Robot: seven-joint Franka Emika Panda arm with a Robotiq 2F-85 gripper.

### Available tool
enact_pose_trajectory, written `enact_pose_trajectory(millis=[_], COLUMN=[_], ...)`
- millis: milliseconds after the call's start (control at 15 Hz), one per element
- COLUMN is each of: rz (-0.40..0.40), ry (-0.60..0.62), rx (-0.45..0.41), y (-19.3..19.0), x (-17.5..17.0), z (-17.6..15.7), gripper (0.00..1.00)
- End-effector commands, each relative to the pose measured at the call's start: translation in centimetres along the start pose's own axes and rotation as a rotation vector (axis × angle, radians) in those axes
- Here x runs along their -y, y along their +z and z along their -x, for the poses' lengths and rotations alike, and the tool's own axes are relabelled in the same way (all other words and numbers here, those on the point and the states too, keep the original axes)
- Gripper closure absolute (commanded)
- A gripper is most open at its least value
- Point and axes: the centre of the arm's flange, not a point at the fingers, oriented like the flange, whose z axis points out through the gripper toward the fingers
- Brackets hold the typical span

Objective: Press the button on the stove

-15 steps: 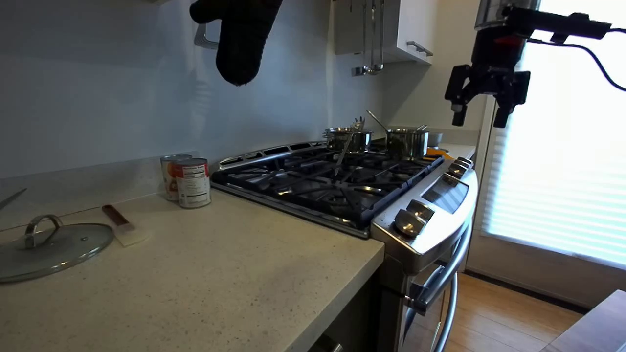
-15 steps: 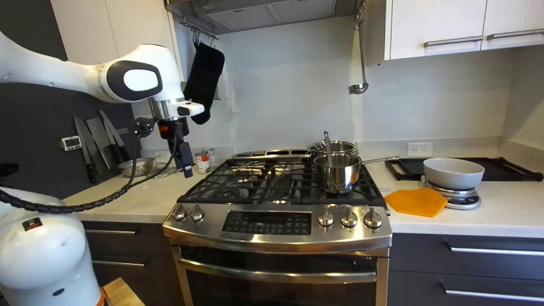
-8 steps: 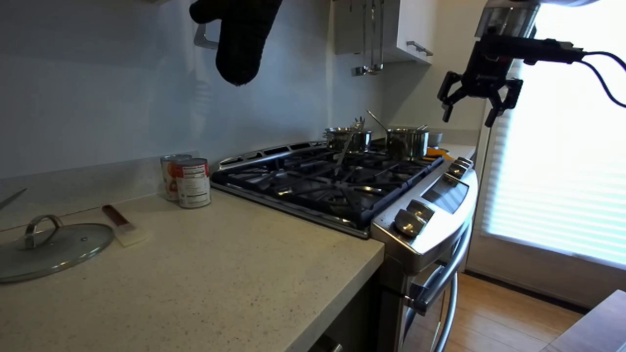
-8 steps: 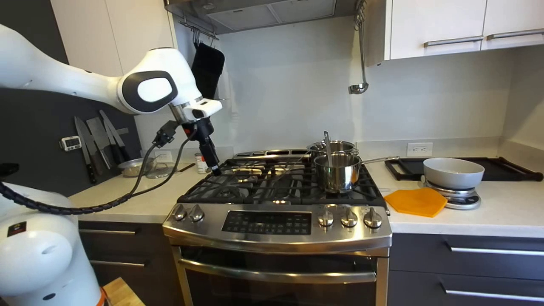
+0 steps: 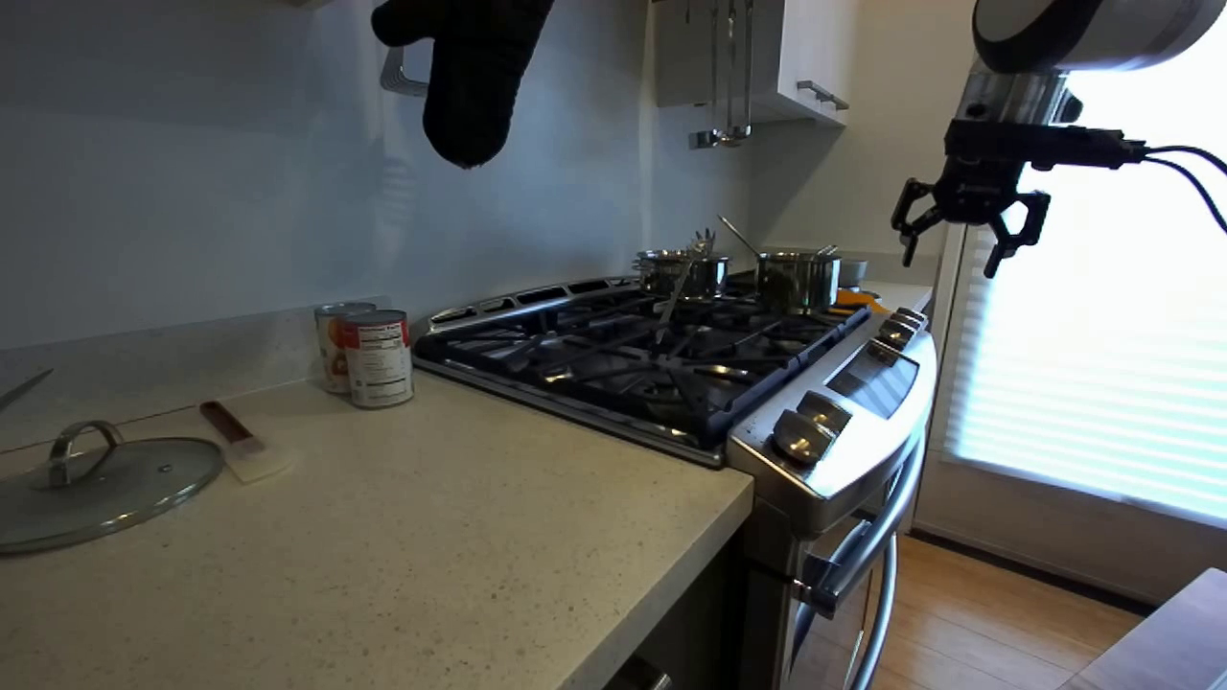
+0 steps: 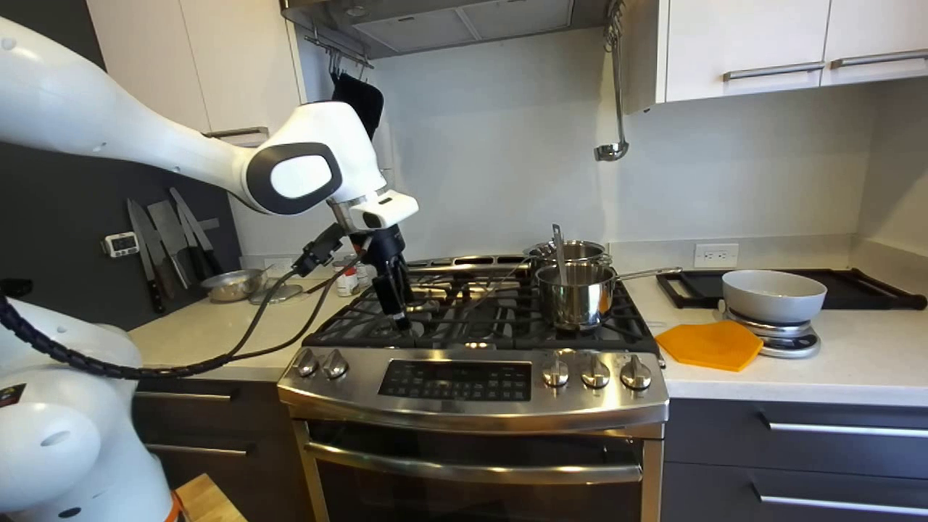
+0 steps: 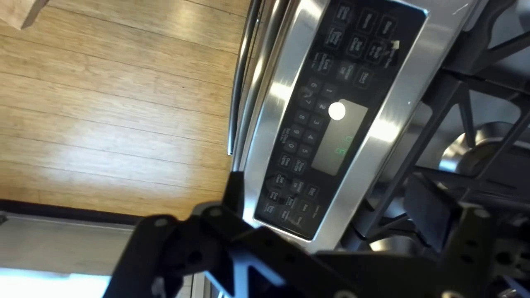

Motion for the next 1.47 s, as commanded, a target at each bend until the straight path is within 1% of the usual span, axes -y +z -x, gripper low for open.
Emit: enact_pose_trajectory(millis=[0, 200, 267, 533, 600, 667, 1067, 1200, 1267, 1400], rz=[-0.031, -0.072, -0.082, -0.089, -0.089, -0.09, -0.117, -0.124, -0.102, -0.099], ry=[0.093, 0.147, 0.163, 0.205, 0.213, 0.218, 0.189, 0.198, 0.197, 0.195], rx=[0.022, 0.027, 0.029, 0.041, 0.048, 0.049, 0.088, 0.104, 0.088, 0.093], y=[2.7, 4.2, 4.7, 7.3, 7.9, 8.6, 11.9, 12.7, 11.2, 11.5], x=[-1.7, -3.4, -3.7, -4.0, -4.0, -4.0, -4.4, -4.4, -4.5, -4.5], z=[-2.8, -4.5, -4.8, -5.8, -5.9, -6.1, -7.1, -7.5, -6.4, -6.6], gripper=[0.34, 0.58, 0.65, 0.96, 0.99, 1.0, 1.0, 1.0, 1.0, 0.99])
